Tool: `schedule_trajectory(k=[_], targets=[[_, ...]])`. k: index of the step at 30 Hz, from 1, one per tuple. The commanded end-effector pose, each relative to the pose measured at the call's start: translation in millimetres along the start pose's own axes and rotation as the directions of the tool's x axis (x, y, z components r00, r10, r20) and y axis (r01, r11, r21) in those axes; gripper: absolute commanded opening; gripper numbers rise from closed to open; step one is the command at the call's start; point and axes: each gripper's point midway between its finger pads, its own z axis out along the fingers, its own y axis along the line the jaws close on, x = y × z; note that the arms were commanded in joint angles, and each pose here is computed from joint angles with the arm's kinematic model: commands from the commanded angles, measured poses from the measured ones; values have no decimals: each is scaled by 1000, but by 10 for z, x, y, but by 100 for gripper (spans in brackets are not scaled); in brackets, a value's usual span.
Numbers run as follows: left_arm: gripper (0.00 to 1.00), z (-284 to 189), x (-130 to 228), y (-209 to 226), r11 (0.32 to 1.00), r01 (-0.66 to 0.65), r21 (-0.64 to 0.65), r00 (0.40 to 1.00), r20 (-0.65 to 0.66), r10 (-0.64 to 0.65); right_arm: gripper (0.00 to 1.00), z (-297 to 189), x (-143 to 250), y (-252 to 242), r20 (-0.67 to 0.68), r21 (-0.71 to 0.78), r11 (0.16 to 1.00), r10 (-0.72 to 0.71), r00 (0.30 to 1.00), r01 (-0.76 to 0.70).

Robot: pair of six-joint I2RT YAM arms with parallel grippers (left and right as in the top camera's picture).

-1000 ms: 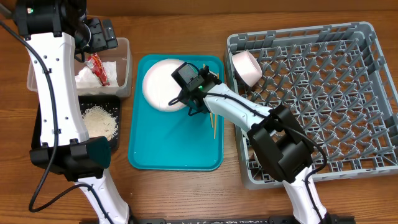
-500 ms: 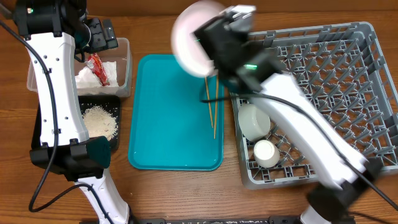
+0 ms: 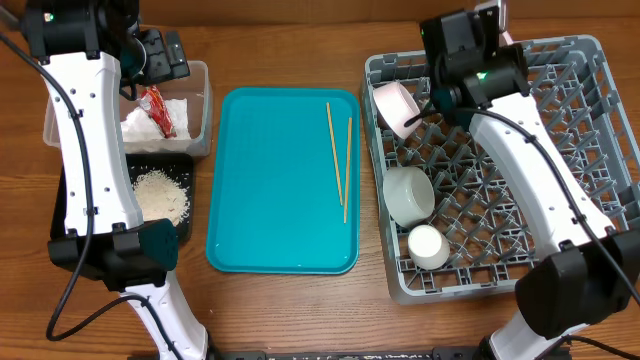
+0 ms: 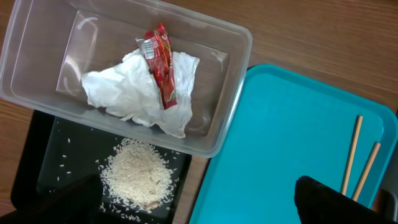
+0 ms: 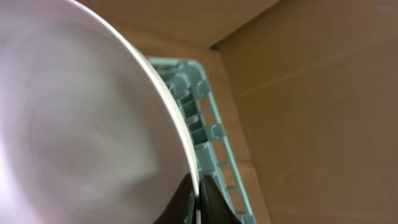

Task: Sort waste into correct bins and load items into the dishwasher
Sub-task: 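Pick one chopstick from the teal tray and insert it in the rack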

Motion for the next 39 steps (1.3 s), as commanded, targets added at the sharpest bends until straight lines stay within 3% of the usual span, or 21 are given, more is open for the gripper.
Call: schedule_trajectory(k=[1,4,5,6,7,8,9,10,12,14,15,17,20,24,26,27,30,39], targets=[[100,-145,-44,4,1000,10,-1,999,43,-10,4,50,82,258,-1,-111,993,-42,999,41],[100,-145,-44,4,1000,10,-1,999,43,-10,9,64,122,381,-4,-161,986,-47,999,46],[100,-145,-44,4,1000,10,-1,999,43,-10,29,51,119,444,-2,-198,979,-46,999,45],[100,-145,-44,4,1000,10,-1,999,43,-10,40,43,114,484,0,-221,975,-42,999,41],[100,-145,-44,4,1000,10,-1,999,43,-10,67,37,110,511,-12,-237,971,16,1000,-18],[100,-145,-44,4,1000,10,-1,999,43,-10,82,28,90,501,-18,-238,969,61,998,-63],[100,-145,-44,4,1000,10,-1,999,43,-10,95,0,52,494,-19,-252,963,91,996,-93],[100,-145,-44,4,1000,10,-1,999,43,-10,100,-26,19,500,-16,-270,957,101,995,-101],[100,-145,-44,4,1000,10,-1,999,43,-10,100,-489,-339,613,-1,-549,825,162,987,-136],[100,-145,-44,4,1000,10,-1,999,43,-10,100,-990,-559,780,6,-772,624,197,980,-121],[100,-145,-44,4,1000,10,-1,999,43,-10,100,-1454,-670,922,10,-909,410,207,978,-77],[100,-145,-44,4,1000,10,-1,999,43,-10,100,-2037,-794,1203,-7,-992,122,232,973,-36],[100,-145,-44,4,1000,10,-1,999,43,-10,100,-2127,-733,1644,-37,-986,152,209,977,-70],[100,-145,-44,4,1000,10,-1,999,43,-10,100,-1839,-373,2292,-145,-878,434,159,977,-201],[100,-145,-44,4,1000,10,-1,999,43,-10,88,-1679,-133,2567,-180,-825,525,105,978,-209],[100,-145,-44,4,1000,10,-1,999,43,-10,77,-1623,19,2755,-202,-822,534,49,978,-197],[100,-145,-44,4,1000,10,-1,999,43,-10,63,-1446,321,3068,-272,-802,560,-35,962,-207],[100,-145,-43,5,1000,10,-1,999,43,-9,51,-1092,787,3481,-411,-783,565,-156,898,-260]])
